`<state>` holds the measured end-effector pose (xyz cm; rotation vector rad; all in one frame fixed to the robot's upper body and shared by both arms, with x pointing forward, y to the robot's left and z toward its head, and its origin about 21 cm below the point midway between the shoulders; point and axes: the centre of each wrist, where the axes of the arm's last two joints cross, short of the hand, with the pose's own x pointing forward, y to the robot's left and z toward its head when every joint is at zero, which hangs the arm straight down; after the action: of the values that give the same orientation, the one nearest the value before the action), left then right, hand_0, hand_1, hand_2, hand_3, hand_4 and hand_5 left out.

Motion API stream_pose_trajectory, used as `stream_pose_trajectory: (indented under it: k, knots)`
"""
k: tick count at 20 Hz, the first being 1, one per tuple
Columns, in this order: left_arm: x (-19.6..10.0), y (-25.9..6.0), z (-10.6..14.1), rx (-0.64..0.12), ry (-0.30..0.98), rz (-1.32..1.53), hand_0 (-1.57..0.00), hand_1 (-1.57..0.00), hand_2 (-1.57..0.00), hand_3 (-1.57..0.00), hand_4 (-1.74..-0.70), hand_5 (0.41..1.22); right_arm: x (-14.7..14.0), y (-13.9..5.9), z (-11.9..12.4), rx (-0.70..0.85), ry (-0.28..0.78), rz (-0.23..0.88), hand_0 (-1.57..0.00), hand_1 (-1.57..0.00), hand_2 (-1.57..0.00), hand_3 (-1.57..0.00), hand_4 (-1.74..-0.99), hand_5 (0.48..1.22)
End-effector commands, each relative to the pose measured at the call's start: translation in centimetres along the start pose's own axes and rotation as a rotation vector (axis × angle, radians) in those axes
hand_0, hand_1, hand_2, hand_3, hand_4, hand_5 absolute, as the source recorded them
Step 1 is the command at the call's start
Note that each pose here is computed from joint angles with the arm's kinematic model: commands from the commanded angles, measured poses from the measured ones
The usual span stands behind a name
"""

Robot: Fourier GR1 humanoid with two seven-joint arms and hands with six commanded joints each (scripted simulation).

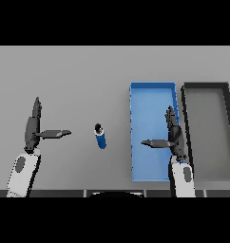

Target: Pick up the blue pipe and place it into the blue bin.

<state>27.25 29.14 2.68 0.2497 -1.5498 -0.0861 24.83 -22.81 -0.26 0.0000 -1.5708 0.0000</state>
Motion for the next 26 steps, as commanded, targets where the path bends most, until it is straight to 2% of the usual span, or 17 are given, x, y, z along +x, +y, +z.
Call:
stream_pose_trajectory:
  k: [1,6,7,8,9,14,18,23,26]
  knots:
    - [0.0,-0.1,-0.1,0.001,-0.003,0.001,0.0,0.0,0.0,0.0,-0.97,0.594,0.0,0.0,-0.1,-0.001,0.002,0.0,0.0,0.0,0.0,0.0,-1.21,0.594]
    - [0.2,-0.5,-1.0,-0.006,0.003,0.005,0.0,0.0,0.0,0.0,-0.97,0.594,0.2,-0.4,-1.1,0.0,0.007,-0.001,0.0,0.0,0.0,0.0,-1.21,0.594]
    - [0.5,0.6,-0.8,-0.157,-0.043,-0.077,0.0,0.0,0.0,0.0,-0.97,0.594,0.8,-1.1,-0.9,0.06,-0.049,0.148,0.0,0.0,0.0,0.0,-1.21,0.594]
    - [0.5,1.6,-0.8,-0.249,-0.061,-0.123,0.0,0.0,0.0,0.0,-0.97,0.595,1.0,-1.4,-0.5,0.105,-0.088,0.236,0.0,0.0,0.0,0.0,-1.206,0.592]
    - [0.5,2.4,-0.8,-0.301,-0.063,-0.148,0.0,0.0,0.0,0.0,-0.97,0.596,1.1,-1.6,-0.2,0.127,-0.1,0.291,0.0,0.0,0.0,0.0,-1.198,0.589]
    - [0.5,2.8,-1.0,-0.406,-0.097,-0.177,0.0,0.0,0.0,0.0,-0.97,0.593,1.5,-1.5,0.4,0.157,-0.102,0.366,0.0,0.0,0.0,0.0,-1.187,0.585]
    - [1.6,2.1,0.8,-0.566,-0.134,-0.172,0.0,0.0,0.0,0.0,-0.98,0.578,2.1,-1.5,0.1,0.154,-0.106,0.343,0.0,0.0,0.0,0.0,-1.194,0.579]
    - [2.5,-0.7,3.0,-0.73,-0.029,-0.243,0.0,0.0,0.0,0.0,-1.03,0.496,2.2,-1.0,-0.1,0.158,-0.098,0.325,0.0,0.0,0.0,0.0,-1.229,0.576]
    - [2.2,-2.4,3.8,-0.808,-0.023,-0.273,0.0,0.0,0.0,0.0,-1.08,0.472,2.1,-1.5,0.3,0.162,-0.107,0.329,0.0,0.0,0.0,0.0,-1.219,0.572]
